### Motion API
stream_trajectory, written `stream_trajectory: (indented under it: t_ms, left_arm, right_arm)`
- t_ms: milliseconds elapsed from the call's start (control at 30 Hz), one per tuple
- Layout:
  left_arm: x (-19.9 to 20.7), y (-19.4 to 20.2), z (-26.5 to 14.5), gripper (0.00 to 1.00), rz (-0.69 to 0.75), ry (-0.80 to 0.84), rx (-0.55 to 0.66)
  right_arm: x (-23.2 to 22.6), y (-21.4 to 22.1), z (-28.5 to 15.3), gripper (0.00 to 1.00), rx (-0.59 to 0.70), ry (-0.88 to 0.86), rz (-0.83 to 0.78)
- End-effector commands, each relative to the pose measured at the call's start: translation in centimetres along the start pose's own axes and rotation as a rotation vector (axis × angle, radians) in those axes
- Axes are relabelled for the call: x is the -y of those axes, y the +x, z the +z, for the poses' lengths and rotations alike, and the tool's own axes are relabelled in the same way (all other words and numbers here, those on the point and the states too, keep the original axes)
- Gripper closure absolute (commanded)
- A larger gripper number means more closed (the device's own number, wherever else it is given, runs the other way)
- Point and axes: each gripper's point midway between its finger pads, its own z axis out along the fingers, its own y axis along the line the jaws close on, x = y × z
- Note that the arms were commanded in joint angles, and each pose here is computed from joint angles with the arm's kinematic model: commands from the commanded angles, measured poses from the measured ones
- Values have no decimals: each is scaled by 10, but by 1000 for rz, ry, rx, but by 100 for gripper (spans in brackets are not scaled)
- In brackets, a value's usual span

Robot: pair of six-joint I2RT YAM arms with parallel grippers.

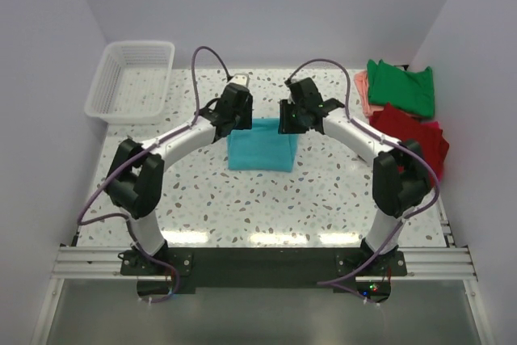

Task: Fold and stack the t-shirts
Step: Fold the tshirt

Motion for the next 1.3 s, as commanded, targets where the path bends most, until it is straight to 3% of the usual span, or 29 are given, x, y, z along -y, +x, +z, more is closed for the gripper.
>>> stream_trajectory:
  t_ms: [0,500,900,1100,1267]
  left_arm:
    - [-2,-18,25,49,-33,-17,23]
    - [-18,-10,76,49,-72,-13,-32]
    - [-31,8,104,48,-56,-94,-83]
    - [-37,-4,97,48,-67,-113,-53]
    - [-38,-37,70,47,-87,-100,50]
  right_arm:
    - [-1,-28,25,65,42,17,-29]
    - [20,-68,80,65,91,63,2]
    - [60,-60,115,66,33,148,59]
    - [63,-63,100,67,69,154,57]
    - [64,-69,72,64,119,167,44]
